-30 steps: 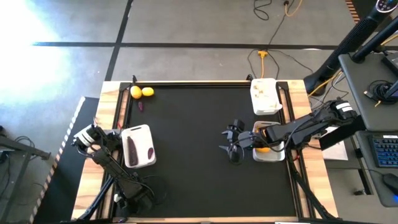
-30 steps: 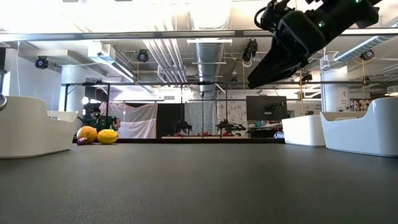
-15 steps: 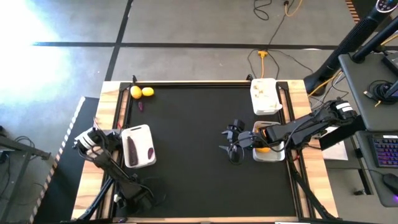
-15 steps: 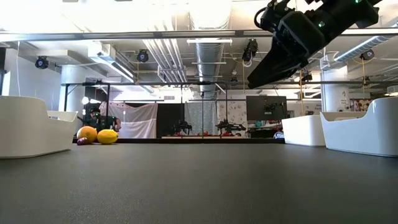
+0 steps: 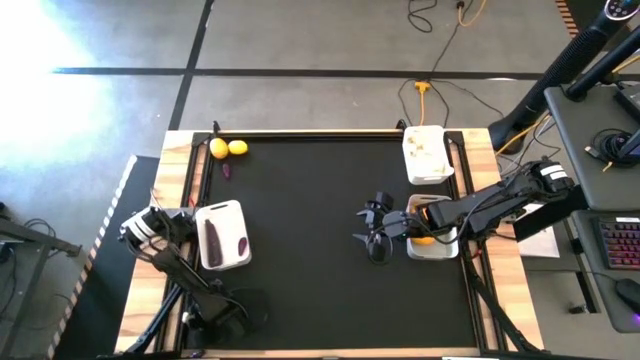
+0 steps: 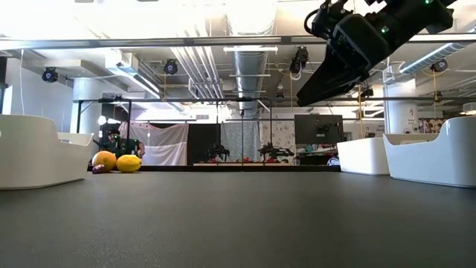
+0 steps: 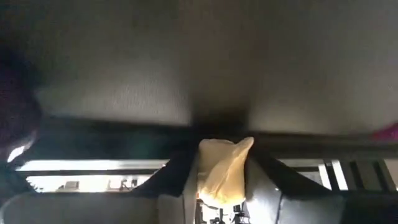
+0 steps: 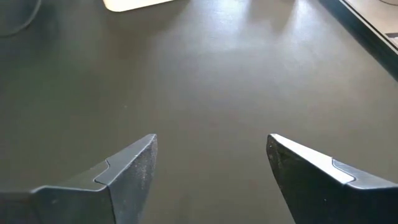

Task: Sort produce into baskets
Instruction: Put the garlic into the top white bin

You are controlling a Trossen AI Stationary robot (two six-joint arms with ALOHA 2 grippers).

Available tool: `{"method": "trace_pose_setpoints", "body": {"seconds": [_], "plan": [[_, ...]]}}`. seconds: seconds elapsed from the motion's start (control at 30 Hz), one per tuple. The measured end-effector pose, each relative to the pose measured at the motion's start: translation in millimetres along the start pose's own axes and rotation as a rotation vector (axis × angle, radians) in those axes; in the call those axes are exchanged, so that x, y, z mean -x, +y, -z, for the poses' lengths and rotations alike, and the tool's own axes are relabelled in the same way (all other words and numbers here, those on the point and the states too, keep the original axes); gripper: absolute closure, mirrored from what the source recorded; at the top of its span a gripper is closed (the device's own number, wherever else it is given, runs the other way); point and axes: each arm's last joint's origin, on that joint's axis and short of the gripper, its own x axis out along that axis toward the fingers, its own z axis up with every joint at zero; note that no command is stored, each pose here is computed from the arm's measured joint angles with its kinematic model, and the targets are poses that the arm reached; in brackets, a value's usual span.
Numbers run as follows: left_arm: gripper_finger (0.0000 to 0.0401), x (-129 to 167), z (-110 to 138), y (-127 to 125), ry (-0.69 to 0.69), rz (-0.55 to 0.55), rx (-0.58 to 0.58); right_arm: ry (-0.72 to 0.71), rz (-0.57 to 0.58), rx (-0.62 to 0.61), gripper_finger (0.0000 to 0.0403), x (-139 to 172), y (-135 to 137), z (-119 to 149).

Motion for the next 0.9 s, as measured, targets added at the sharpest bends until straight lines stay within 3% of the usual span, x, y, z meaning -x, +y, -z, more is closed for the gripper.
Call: {"method": "trace_pose_setpoints", "body": {"seconds": [0.23,0.33,0.43,0.63,0.8,0.9], "plan": [[0.0336,41.1,25.1,-17.4,-0.107,-0.009,-0.008,0.0,-0.002,0.011,0.012,0.1,0.1,0.0],[0.0336,74.4,32.5,-30.9,-0.285,0.011,-0.026,0.0,-0.013,0.035,0.0124,0.6,1.3,0.1],[0.0336,111.6,28.6,-38.6,-0.568,0.016,-0.039,-0.013,-0.035,0.079,0.0127,2.7,7.4,0.0],[0.0336,176.1,-13.5,-26.5,-1.037,0.015,-0.16,-0.013,-0.116,0.148,0.0128,13.4,31.9,6.8],[0.0336,208.5,-73.6,3.5,-1.389,-0.047,-0.249,0.009,-0.18,0.178,0.0128,23.8,52.8,16.5],[0.0333,222.2,-105.0,27.5,-1.597,-0.026,-0.255,0.038,-0.196,0.166,0.0132,26.5,60.4,23.2]]}}
